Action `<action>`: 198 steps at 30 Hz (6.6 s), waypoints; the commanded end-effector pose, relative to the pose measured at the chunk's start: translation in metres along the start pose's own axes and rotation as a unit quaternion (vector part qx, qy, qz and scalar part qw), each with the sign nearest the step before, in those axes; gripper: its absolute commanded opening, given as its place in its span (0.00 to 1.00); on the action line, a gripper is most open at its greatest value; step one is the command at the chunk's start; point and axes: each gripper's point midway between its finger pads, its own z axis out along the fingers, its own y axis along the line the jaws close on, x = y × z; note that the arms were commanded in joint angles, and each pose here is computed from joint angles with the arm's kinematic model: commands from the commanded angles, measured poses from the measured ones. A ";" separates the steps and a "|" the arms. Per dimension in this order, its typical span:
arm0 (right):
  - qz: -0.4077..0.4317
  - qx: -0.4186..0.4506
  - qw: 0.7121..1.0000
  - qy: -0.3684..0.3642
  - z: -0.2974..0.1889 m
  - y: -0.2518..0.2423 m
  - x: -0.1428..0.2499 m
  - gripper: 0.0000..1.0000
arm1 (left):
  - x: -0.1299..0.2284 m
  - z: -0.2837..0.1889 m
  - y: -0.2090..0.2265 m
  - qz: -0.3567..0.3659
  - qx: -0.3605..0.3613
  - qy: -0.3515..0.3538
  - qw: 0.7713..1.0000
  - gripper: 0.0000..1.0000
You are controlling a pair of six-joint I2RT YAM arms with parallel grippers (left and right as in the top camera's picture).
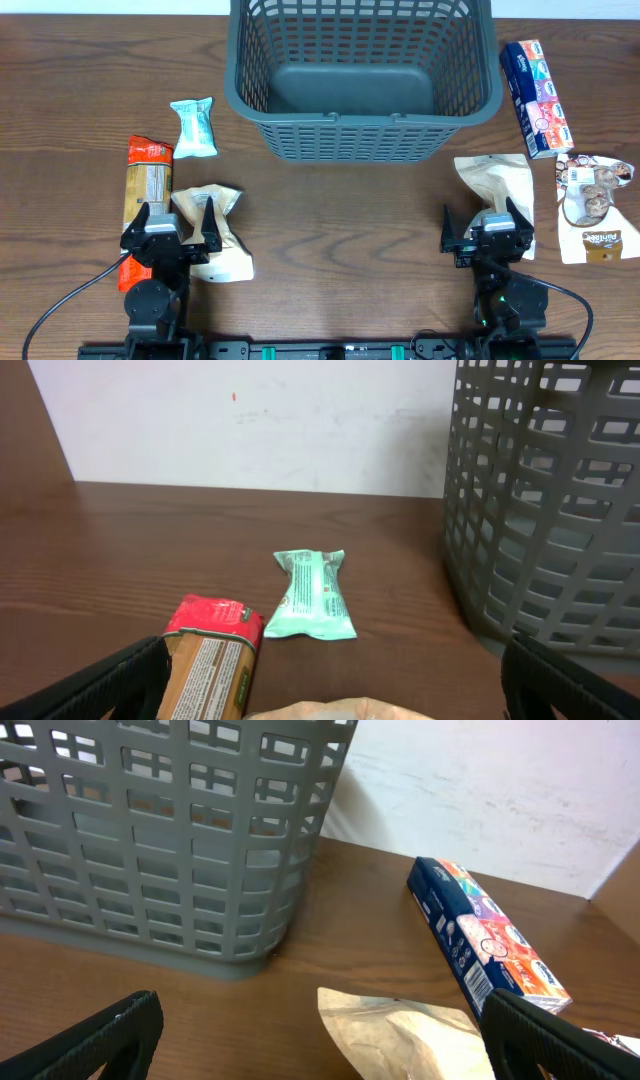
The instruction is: Pack container
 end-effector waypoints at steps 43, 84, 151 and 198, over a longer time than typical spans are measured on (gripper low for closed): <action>0.008 0.005 1.000 0.005 0.000 -0.002 0.002 0.99 | 0.017 0.001 0.001 0.011 -0.003 0.026 1.000 0.99; 0.205 0.032 0.975 0.086 -0.100 -0.029 -0.090 0.99 | 0.017 0.000 0.001 0.005 -0.003 0.026 1.000 0.99; 0.103 -0.056 0.773 0.624 0.064 -0.112 0.072 0.99 | 0.015 0.000 0.001 0.005 -0.003 0.022 1.000 0.99; 0.038 -0.059 0.752 0.656 0.075 -0.074 0.133 0.99 | 0.005 0.000 0.010 0.004 -0.029 0.003 1.000 0.99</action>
